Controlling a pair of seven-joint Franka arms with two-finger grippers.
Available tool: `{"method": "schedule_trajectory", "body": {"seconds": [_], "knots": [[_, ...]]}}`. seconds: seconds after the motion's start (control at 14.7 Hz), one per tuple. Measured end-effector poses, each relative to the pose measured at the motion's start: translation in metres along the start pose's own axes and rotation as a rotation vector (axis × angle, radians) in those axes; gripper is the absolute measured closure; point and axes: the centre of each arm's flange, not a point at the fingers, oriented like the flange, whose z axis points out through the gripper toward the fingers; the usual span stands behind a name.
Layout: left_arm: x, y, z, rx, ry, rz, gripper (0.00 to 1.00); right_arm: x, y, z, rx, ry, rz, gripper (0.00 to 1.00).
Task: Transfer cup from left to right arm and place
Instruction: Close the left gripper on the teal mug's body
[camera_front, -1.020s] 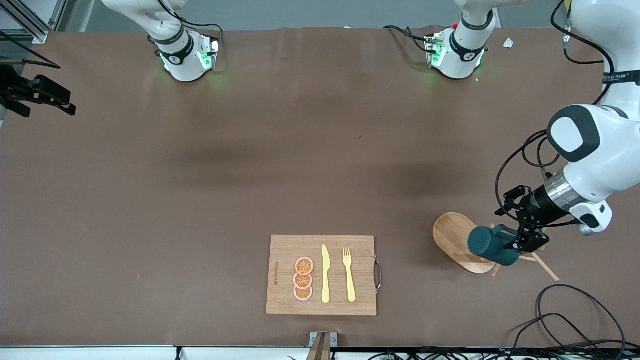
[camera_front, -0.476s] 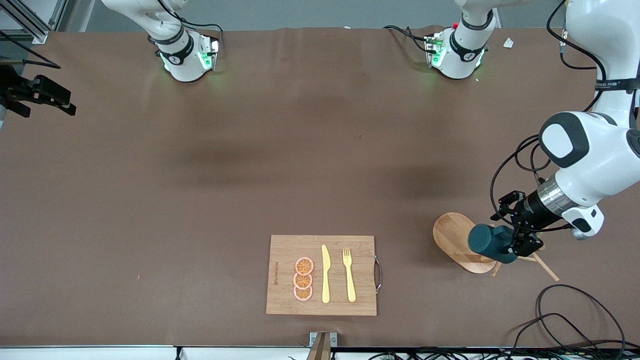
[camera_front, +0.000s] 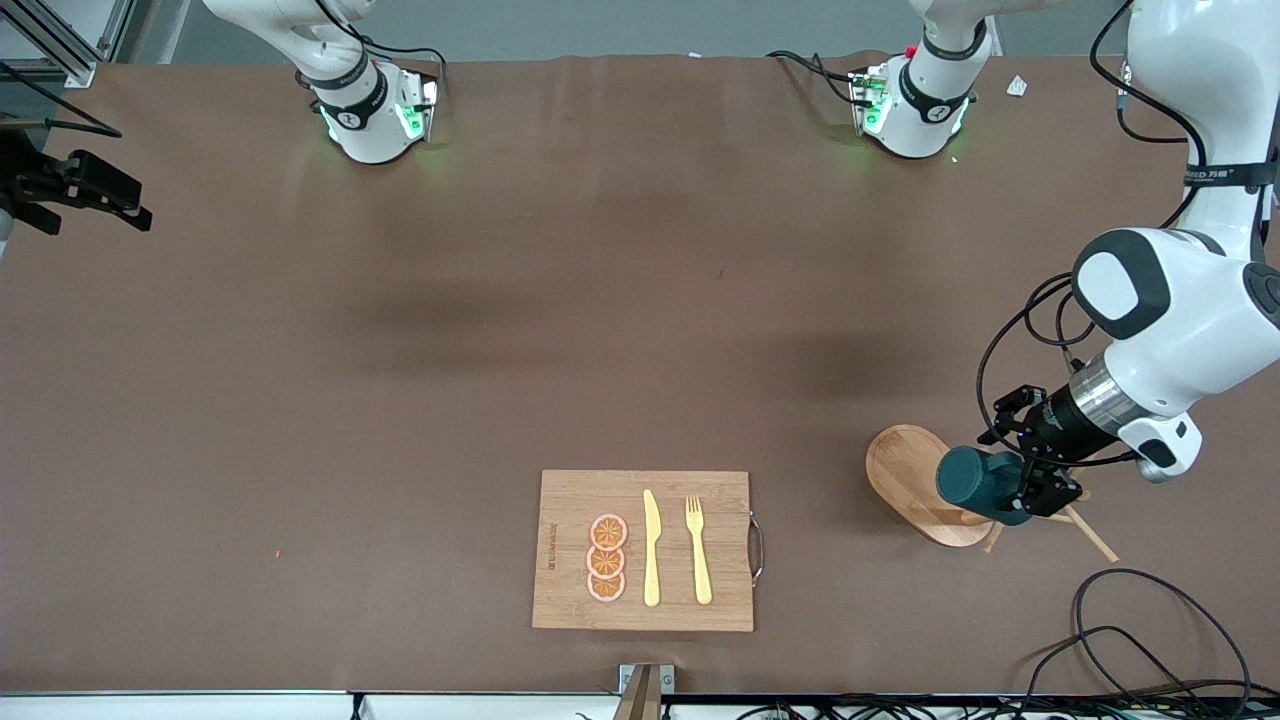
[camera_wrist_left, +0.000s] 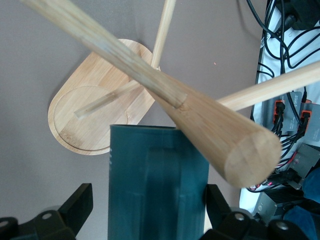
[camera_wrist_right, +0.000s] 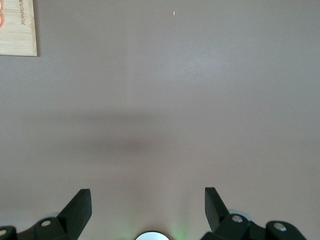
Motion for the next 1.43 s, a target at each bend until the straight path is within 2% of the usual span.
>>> {"method": "schedule_trajectory", "body": {"seconds": [0.27, 0.34, 0.41, 0.54, 0.95, 1.43], "knots": [[0.002, 0.0, 0.003, -0.004, 0.001, -0.002, 0.02, 0.0, 0.0, 0.0, 0.0, -0.002, 0.001, 0.0], [0.002, 0.001, 0.003, -0.007, 0.002, -0.002, 0.09, 0.0, 0.0, 0.0, 0.0, -0.003, 0.001, 0.0], [0.002, 0.001, 0.003, -0.007, 0.002, -0.002, 0.09, 0.0, 0.0, 0.0, 0.0, -0.003, 0.001, 0.0], [0.001, 0.002, 0.002, -0.01, 0.002, -0.002, 0.16, 0.0, 0.0, 0.0, 0.0, -0.004, 0.004, 0.0], [-0.007, 0.007, -0.001, -0.021, -0.002, 0.0, 0.16, -0.001, 0.0, 0.001, 0.0, -0.007, 0.039, 0.0], [-0.052, 0.012, 0.002, -0.023, -0.025, -0.012, 0.16, -0.002, 0.0, 0.002, 0.001, -0.018, 0.036, 0.0]]}}
